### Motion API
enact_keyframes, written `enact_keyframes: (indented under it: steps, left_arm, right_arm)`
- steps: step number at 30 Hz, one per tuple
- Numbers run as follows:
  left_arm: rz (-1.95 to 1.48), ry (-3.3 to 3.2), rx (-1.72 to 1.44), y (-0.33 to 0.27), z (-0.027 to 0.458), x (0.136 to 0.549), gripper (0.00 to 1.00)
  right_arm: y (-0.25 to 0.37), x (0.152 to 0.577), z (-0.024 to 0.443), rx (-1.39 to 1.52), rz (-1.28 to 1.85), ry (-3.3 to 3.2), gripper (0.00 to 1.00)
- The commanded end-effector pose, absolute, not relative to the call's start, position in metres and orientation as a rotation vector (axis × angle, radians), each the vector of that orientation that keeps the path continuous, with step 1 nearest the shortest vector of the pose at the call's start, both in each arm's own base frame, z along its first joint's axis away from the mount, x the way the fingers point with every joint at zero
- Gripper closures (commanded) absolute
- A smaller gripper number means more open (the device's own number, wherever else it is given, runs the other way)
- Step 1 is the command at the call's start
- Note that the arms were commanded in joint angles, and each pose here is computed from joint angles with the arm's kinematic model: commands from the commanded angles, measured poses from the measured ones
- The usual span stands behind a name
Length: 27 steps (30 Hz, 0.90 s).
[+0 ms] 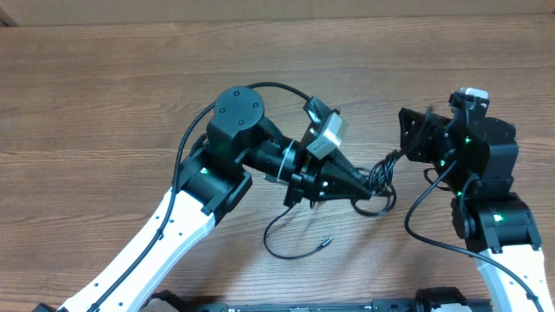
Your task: Untangle cables
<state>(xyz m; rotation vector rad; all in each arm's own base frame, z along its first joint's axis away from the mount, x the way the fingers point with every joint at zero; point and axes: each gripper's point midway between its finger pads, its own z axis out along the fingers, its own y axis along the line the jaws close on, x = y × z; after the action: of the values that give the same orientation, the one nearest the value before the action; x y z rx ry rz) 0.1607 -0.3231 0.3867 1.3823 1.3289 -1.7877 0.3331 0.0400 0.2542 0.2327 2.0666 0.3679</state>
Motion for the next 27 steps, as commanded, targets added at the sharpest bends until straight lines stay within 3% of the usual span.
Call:
enact_keyframes:
  steps: [1, 8, 12, 14, 16, 19, 27]
  left_arm:
    - [-1.829, 1.257, 1.465, -0.315, 0.402, 0.142, 0.96]
    - [-1.752, 1.322, 1.346, -0.318, 0.402, 0.167, 0.96]
    - [-1.616, 1.607, 1.030, -0.312, 0.380, 0.226, 0.96]
    - [-1.496, 1.829, 0.807, -0.301, 0.351, 0.261, 0.96]
    - [-1.425, 1.927, 0.712, -0.294, 0.335, 0.274, 0.96]
    - [-1.403, 1.886, 0.798, -0.295, 0.333, 0.268, 0.96]
    - [-1.617, 1.276, 1.430, -0.296, 0.361, 0.178, 0.96]
  right_arm:
    - [0.028, 0.335, 0.264, 0.274, 0.307, 2.020, 0.46]
    - [0.029, 0.313, 0.229, 0.293, 0.301, 2.186, 0.38]
    - [0.029, 0.291, 0.226, 0.297, 0.299, 2.231, 0.30]
    - [0.029, 0.282, 0.238, 0.290, 0.307, 2.191, 0.20]
    - [0.028, 0.276, 0.250, 0.281, 0.315, 2.146, 0.17]
    - [0.032, 0.265, 0.267, 0.252, 0.353, 2.081, 0.16]
    - [0.100, 0.231, 0.310, -0.341, 0.588, 1.893, 0.16]
